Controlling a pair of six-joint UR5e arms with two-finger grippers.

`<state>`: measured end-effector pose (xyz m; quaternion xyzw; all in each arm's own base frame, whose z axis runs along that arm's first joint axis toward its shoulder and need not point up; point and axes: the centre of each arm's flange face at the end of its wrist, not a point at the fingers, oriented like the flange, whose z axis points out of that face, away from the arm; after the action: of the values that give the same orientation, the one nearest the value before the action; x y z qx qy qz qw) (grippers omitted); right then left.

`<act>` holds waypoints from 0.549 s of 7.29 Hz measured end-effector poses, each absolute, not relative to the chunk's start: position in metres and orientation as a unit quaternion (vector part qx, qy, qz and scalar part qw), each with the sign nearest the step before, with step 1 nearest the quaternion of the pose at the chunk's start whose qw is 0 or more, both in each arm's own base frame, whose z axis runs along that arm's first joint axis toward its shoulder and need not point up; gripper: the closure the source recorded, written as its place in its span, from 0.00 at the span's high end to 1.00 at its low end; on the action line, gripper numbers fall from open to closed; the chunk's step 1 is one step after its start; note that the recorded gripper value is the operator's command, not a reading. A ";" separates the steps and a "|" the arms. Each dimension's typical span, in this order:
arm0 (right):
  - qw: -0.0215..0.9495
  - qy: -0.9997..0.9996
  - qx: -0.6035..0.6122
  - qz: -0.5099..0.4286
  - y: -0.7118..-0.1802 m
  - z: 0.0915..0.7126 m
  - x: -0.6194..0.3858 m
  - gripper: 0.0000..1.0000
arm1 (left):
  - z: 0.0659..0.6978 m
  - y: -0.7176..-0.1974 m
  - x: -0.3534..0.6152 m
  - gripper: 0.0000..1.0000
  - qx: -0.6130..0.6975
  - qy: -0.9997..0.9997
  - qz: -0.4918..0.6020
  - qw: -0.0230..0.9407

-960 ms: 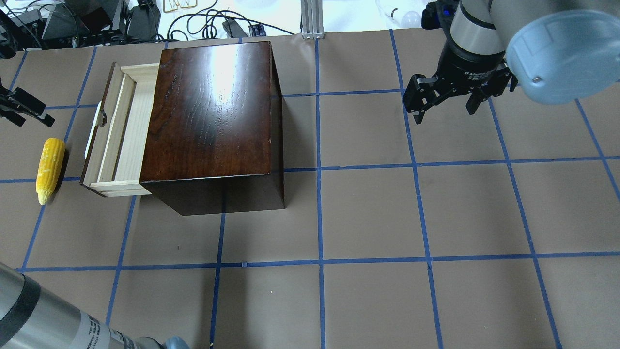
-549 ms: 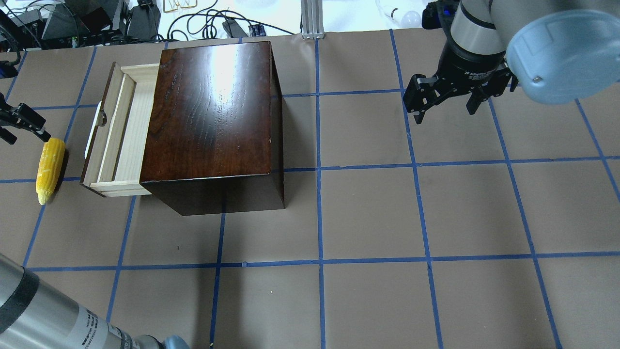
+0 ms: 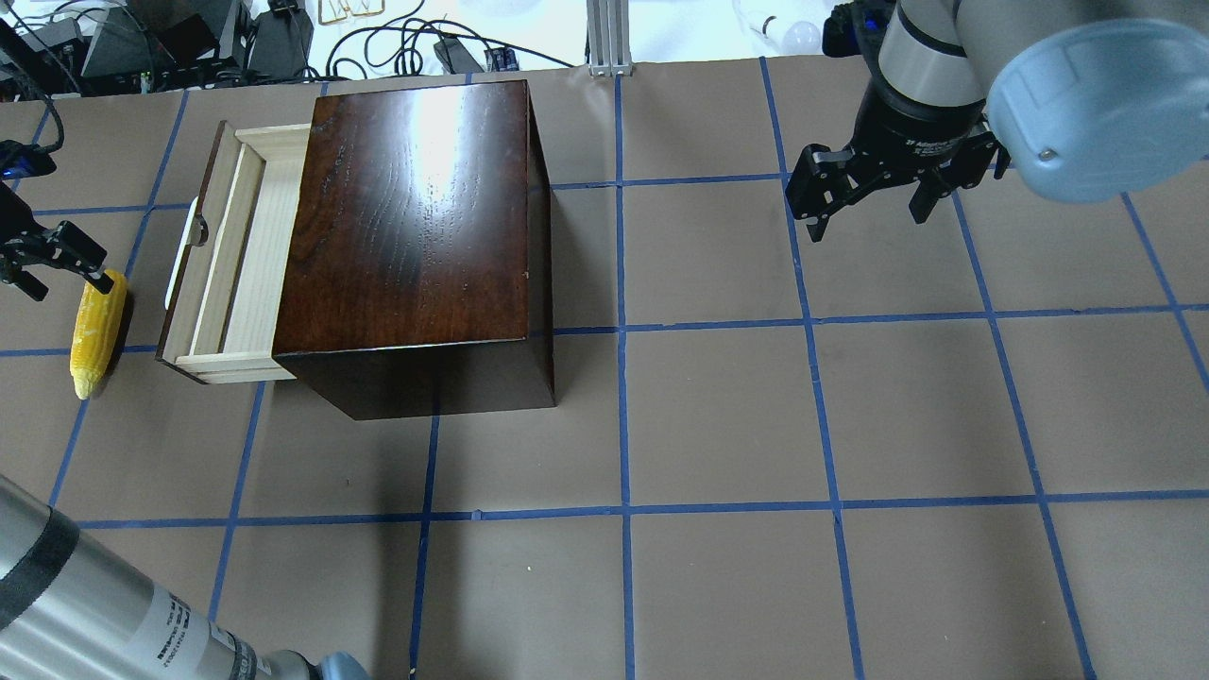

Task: Open drawer and put corn inside
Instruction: 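Lower the left gripper and grasp the yellow corn cob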

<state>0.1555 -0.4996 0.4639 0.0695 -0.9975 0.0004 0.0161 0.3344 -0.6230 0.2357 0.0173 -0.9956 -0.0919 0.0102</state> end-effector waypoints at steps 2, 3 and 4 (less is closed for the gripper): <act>0.016 -0.997 0.069 0.000 -0.500 0.464 0.155 1.00 | 0.209 -0.625 0.343 1.00 0.021 -0.995 -0.096 0.002; 0.016 -0.997 0.069 0.000 -0.500 0.464 0.155 1.00 | 0.198 -0.628 0.346 0.98 0.020 -0.995 -0.097 -0.001; 0.016 -0.998 0.068 0.000 -0.500 0.464 0.155 1.00 | 0.188 -0.630 0.349 0.38 0.020 -0.995 -0.094 -0.004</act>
<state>0.1545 -0.5001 0.4635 0.0685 -0.9975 0.0000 0.0161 0.3488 -0.6301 0.1881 0.0200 -0.9954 -0.0936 -0.0036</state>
